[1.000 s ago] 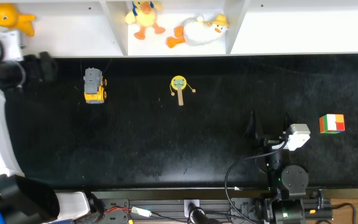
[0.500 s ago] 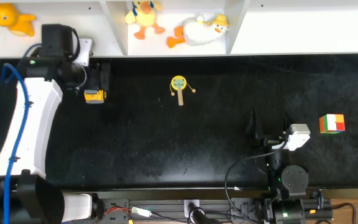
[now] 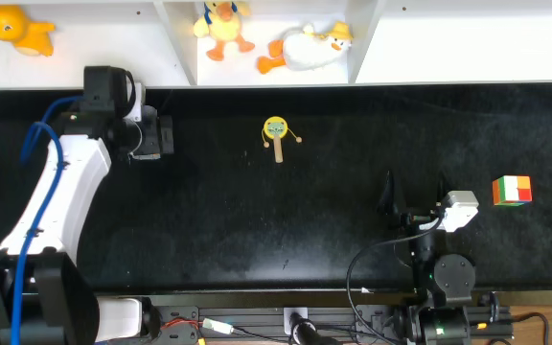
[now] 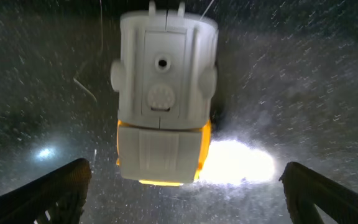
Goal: Store Toys
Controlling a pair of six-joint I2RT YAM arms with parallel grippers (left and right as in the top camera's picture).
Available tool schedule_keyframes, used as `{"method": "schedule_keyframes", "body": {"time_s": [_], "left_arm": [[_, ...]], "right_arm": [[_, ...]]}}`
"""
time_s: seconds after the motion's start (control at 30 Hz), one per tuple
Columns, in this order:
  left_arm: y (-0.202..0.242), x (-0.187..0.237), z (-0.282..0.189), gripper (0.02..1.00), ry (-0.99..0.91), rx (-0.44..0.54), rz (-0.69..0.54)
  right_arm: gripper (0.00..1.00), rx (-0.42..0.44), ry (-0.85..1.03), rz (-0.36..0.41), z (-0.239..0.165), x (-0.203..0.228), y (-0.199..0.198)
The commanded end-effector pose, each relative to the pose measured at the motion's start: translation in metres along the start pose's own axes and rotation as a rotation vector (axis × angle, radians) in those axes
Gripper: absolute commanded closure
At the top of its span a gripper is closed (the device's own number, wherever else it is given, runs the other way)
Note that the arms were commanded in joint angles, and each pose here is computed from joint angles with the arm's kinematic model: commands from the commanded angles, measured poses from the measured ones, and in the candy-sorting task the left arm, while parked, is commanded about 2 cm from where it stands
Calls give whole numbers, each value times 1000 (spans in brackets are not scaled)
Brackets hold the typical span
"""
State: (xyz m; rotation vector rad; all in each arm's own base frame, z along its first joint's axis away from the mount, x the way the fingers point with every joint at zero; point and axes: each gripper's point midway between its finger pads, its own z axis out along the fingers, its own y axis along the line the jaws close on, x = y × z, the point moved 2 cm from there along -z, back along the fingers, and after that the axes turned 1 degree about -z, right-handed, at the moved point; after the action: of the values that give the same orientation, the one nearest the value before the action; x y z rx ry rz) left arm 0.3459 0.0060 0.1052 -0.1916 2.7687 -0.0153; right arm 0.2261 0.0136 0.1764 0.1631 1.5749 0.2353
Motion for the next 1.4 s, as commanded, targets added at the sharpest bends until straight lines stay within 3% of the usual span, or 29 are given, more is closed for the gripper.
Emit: {"method": "schedule_keyframes", "body": {"time_s": [0.03, 0.63, 1.23, 1.4], "left_arm": [[3, 11, 7, 20, -4, -18, -19], [15, 16, 35, 25, -67, -80, 9], [12, 16, 50, 386, -60, -64, 27], [12, 17, 50, 546, -59, -64, 25]], "right_arm": [[5, 2, -1, -7, 0, 3, -1], [5, 2, -1, -7, 0, 3, -1], [5, 2, -1, -7, 0, 3, -1], [5, 2, -1, -7, 0, 3, -1]]}}
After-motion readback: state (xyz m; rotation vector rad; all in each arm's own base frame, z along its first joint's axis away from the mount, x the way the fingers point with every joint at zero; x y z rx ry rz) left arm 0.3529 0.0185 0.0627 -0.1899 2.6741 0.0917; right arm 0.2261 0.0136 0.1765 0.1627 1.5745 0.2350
